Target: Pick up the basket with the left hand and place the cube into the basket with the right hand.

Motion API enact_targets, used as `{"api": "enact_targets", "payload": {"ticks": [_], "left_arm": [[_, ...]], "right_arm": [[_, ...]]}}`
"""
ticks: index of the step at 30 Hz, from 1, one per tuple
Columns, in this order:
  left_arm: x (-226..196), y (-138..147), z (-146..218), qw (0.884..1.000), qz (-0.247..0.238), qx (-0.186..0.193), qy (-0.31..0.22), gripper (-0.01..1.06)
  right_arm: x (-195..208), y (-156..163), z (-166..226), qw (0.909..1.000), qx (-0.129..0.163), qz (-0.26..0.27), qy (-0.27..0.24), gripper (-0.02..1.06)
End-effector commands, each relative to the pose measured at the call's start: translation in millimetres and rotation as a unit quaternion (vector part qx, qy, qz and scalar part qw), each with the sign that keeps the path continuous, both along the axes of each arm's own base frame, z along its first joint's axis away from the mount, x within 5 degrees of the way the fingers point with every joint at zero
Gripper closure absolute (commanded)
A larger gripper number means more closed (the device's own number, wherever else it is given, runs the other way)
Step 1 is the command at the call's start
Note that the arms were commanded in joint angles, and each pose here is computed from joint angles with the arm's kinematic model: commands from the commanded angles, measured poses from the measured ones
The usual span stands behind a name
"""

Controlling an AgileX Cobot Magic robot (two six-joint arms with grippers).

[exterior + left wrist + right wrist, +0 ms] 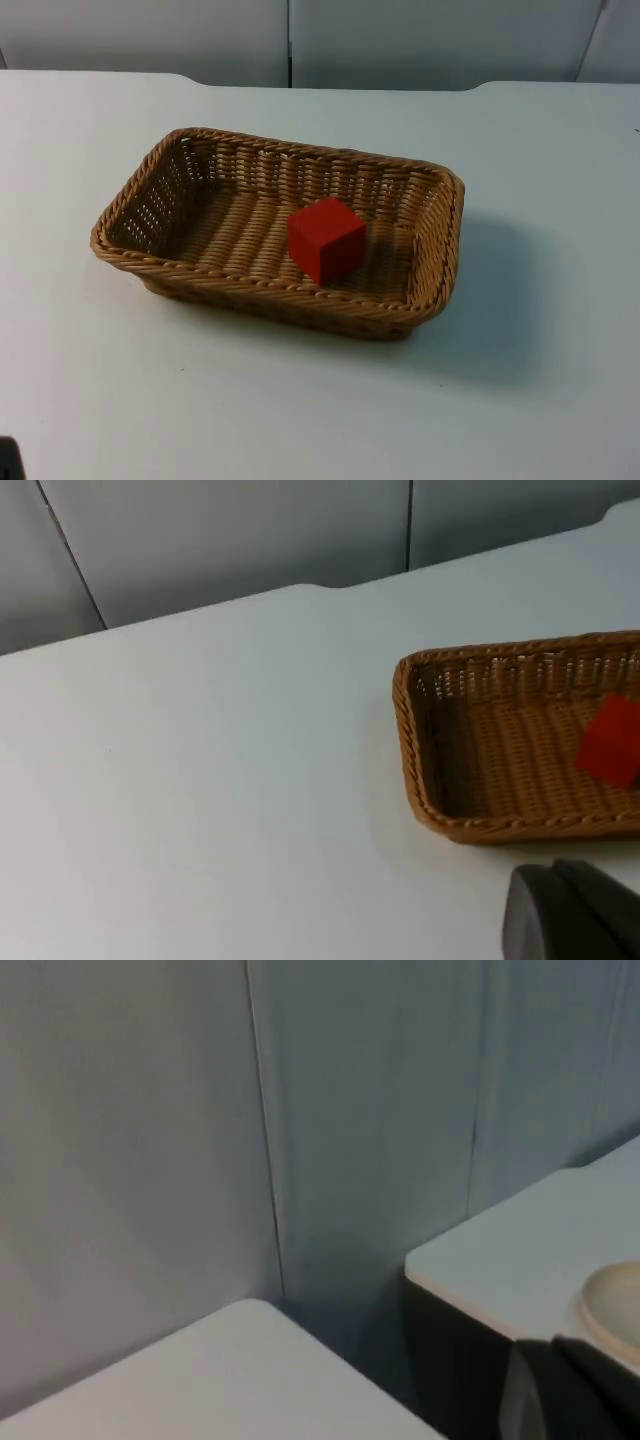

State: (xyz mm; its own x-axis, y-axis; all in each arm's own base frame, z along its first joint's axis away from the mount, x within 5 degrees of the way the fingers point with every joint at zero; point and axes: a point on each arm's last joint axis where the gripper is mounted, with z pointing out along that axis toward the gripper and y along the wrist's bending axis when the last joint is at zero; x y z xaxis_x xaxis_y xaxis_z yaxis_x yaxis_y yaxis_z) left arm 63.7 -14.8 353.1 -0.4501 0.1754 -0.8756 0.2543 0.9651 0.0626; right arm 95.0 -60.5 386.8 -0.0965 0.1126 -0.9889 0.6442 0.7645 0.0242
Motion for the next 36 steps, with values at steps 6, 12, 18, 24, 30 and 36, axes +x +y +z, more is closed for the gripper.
{"api": "enact_targets", "payload": {"ticks": [6, 12, 18, 24, 30, 36], "left_arm": [[-48.8, 7.6, -20.1, 0.999, -0.008, -0.024, -0.039, 1.05], [-74.8, 12.9, -45.4, 0.997, -0.009, -0.030, -0.070, 1.05], [-80.2, 13.8, -56.3, 0.999, -0.007, -0.027, -0.035, 1.05], [-79.1, 14.2, -65.2, 1.000, -0.005, -0.017, -0.005, 1.05], [-74.7, 12.8, -71.2, 1.000, -0.004, -0.022, -0.001, 1.05], [-71.5, 12.5, -73.6, 1.000, -0.003, -0.022, -0.006, 1.05]], "right_arm": [[-68.6, 22.9, -53.0, 0.9930, -0.054, 0.106, 0.003, 1.05], [-99.6, 43.0, -69.2, 0.9761, -0.046, 0.212, -0.005, 1.05], [-97.3, 67.3, -80.1, 0.9400, 0.027, 0.339, 0.024, 1.05], [-98.0, 69.9, -91.7, 0.9301, 0.028, 0.358, 0.080, 1.05], [-101.7, 70.8, -95.6, 0.9256, 0.041, 0.360, 0.111, 1.05], [-105.1, 64.8, -103.0, 0.9307, 0.050, 0.328, 0.155, 1.05]]}}
